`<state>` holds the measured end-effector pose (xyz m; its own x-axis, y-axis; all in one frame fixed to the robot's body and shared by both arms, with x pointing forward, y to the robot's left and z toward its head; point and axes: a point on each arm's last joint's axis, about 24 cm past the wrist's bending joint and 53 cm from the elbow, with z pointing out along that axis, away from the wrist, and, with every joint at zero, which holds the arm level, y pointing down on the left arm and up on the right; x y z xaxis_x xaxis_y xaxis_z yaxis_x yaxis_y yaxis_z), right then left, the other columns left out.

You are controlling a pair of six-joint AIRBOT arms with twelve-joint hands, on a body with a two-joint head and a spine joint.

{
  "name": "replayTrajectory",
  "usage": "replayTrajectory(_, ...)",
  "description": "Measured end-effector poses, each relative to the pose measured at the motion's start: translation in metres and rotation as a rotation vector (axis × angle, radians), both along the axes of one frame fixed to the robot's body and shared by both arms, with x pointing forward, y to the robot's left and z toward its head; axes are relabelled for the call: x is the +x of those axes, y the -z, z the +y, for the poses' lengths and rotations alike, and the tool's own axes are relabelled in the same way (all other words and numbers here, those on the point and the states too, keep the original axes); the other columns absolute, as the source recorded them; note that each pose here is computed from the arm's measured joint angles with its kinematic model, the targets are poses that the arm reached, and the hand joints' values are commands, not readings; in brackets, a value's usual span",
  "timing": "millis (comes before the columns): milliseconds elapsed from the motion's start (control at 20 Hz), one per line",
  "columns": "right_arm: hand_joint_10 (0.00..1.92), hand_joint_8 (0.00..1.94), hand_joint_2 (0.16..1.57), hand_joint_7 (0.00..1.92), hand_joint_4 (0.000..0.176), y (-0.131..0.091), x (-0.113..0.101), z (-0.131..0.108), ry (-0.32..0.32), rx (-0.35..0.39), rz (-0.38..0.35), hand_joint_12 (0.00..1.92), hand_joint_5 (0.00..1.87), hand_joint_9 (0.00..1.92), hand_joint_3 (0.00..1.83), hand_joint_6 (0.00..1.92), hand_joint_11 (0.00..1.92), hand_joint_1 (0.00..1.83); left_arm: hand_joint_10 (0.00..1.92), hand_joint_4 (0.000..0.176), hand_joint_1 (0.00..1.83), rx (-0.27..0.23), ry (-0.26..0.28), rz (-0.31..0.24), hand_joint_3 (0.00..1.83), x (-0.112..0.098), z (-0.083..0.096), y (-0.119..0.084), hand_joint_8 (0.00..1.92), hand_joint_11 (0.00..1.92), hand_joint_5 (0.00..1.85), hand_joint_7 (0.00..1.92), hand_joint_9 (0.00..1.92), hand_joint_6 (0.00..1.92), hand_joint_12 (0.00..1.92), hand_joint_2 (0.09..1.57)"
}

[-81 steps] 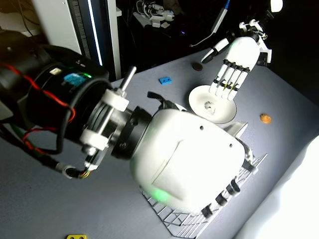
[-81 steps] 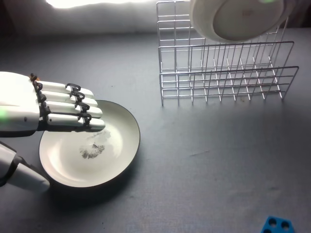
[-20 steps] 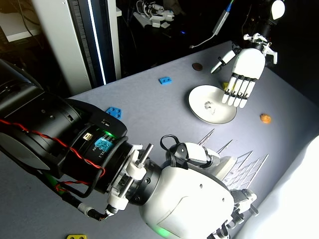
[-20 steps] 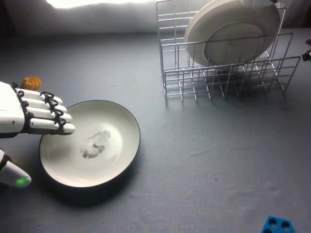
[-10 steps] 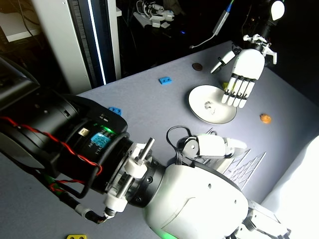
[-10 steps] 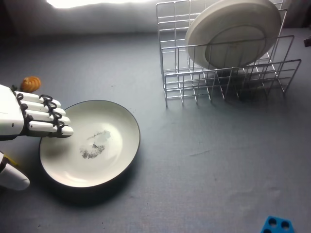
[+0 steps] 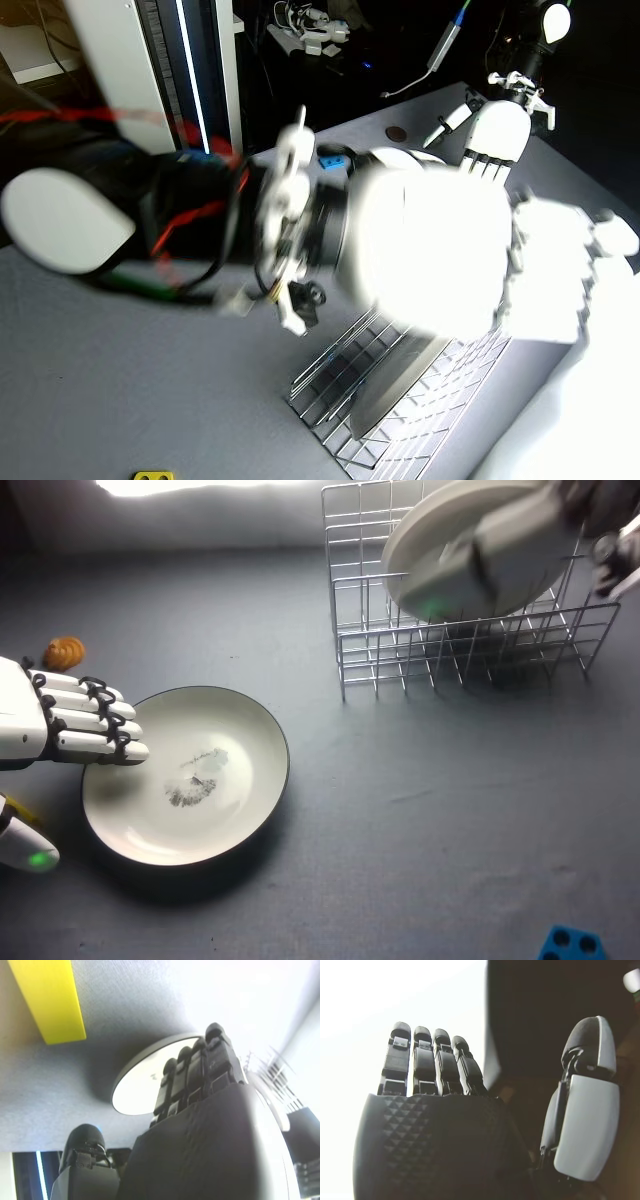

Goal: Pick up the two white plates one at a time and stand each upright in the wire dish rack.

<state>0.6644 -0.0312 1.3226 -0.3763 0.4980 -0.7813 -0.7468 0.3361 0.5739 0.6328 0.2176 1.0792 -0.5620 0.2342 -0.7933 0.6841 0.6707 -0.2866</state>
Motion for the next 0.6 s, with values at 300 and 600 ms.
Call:
replayTrajectory(300, 0.0, 0.0, 0.89, 0.0, 0.0, 0.054, -0.036, 0.043, -0.035, -0.217, -0.102, 0.0, 0.0, 0.0, 0.0, 0.0, 0.0, 0.72, 0.0, 0.0, 0.0, 0.006, -0.01, 0.02, 0.0, -0.003, 0.003, 0.007, 0.0, 0.0, 0.0, 0.0, 0.0, 0.0, 0.0, 1.1)
replayTrajectory(600, 0.0, 0.0, 0.92, 0.0, 0.0, 0.091, -0.06, 0.077, -0.095, -0.325, -0.181, 0.01, 0.0, 0.0, 0.01, 0.0, 0.02, 0.89, 0.0, 0.0, 0.0, 0.028, -0.019, 0.063, 0.0, -0.01, 0.007, 0.025, 0.0, 0.0, 0.0, 0.0, 0.0, 0.0, 0.0, 1.1)
